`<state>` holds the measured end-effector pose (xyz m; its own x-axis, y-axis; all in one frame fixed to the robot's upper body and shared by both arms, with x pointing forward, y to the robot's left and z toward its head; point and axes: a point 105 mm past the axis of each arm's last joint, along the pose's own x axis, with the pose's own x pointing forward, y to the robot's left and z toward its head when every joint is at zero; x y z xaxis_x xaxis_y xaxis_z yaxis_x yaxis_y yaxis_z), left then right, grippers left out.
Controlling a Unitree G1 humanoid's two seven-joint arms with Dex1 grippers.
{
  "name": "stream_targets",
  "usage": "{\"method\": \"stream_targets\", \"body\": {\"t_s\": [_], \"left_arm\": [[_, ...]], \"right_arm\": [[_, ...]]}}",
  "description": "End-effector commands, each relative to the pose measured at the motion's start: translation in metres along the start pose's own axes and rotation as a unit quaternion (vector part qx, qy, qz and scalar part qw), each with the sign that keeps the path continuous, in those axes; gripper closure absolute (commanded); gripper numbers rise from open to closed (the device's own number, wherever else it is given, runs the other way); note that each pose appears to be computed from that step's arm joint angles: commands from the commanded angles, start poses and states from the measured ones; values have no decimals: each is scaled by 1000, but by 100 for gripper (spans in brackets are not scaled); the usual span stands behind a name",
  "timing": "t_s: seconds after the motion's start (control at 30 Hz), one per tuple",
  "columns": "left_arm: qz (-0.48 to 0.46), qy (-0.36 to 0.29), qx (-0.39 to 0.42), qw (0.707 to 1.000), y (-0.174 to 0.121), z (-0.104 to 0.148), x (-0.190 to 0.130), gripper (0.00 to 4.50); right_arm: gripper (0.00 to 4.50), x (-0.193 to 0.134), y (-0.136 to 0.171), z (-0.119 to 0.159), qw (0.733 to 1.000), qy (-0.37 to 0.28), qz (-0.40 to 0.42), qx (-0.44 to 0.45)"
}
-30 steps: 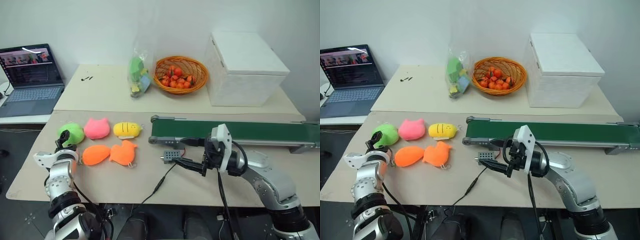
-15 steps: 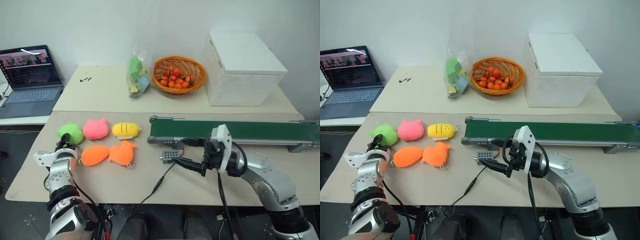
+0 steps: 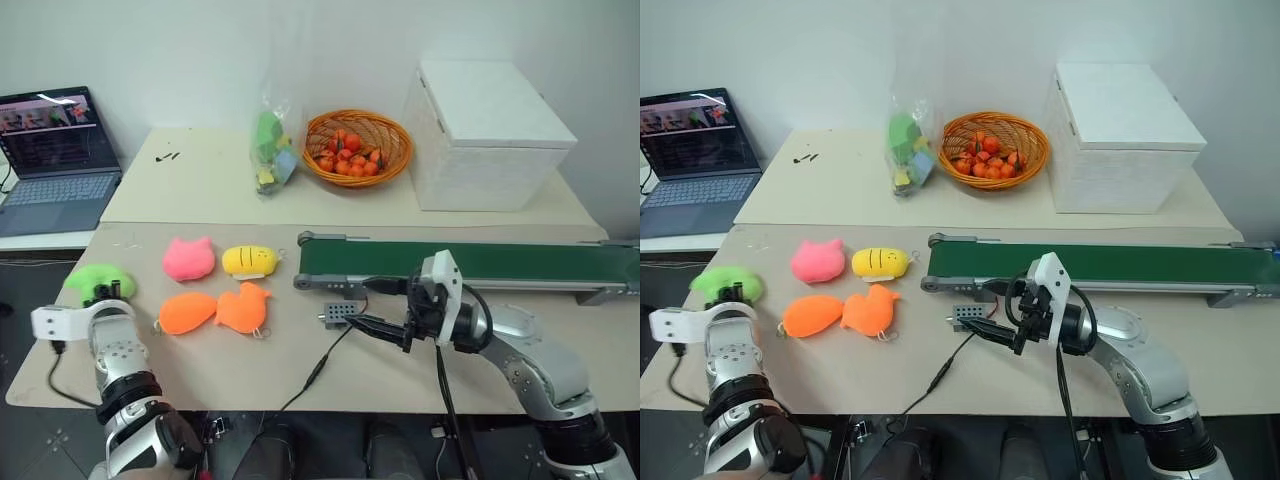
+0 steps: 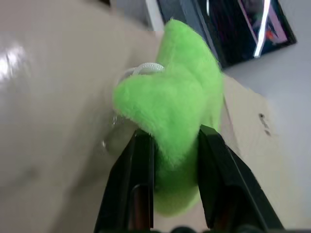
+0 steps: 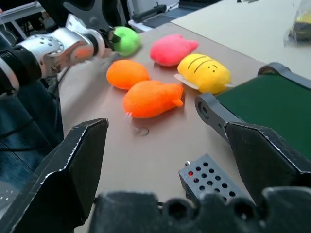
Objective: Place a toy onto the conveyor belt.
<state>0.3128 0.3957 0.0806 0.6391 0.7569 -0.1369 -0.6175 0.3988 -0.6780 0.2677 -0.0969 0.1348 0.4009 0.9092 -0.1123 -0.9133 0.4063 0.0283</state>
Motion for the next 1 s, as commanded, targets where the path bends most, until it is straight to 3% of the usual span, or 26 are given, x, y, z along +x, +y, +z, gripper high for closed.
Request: {"method": "stream_targets", "body": {"t_s": [0.03,0.1,0.17,0.2,0.23,0.27,0.3,0.37,0.43,0.5,0.63,0.9,1.0], "left_arm": [[-158,-166,263,937,-103,42,-26,329],[-262,-254,397,842,-164,36,-60,329],[-350,-321,473,742,-205,16,-98,329],[-396,-364,515,667,-222,0,-121,329],[-425,-392,540,611,-230,-12,-136,329],[-459,-431,565,533,-235,-31,-156,329],[-481,-454,575,482,-236,-44,-168,329],[-532,-518,570,352,-231,-73,-201,329],[-563,-551,555,268,-222,-95,-216,329],[-579,-556,552,223,-215,-111,-215,329],[-600,-550,558,164,-211,-135,-203,329],[-664,-508,542,85,-194,-174,-207,329],[-679,-492,540,78,-188,-180,-208,329]], "right_arm": [[0,3,6,6,1000,-18,17,-12],[0,4,5,7,1000,-19,17,-12],[0,5,4,9,999,-25,14,-14],[0,5,3,10,999,-29,13,-13],[0,5,3,11,999,-32,12,-13],[0,6,3,12,999,-35,11,-13],[0,6,3,12,999,-36,11,-13],[0,7,3,12,999,-38,9,-14],[0,7,2,12,999,-40,6,-16],[0,6,1,15,999,-47,1,-17],[0,2,0,19,998,-57,-9,-19],[0,-2,0,27,997,-74,-18,-23],[0,-3,0,28,997,-75,-21,-24]]}}
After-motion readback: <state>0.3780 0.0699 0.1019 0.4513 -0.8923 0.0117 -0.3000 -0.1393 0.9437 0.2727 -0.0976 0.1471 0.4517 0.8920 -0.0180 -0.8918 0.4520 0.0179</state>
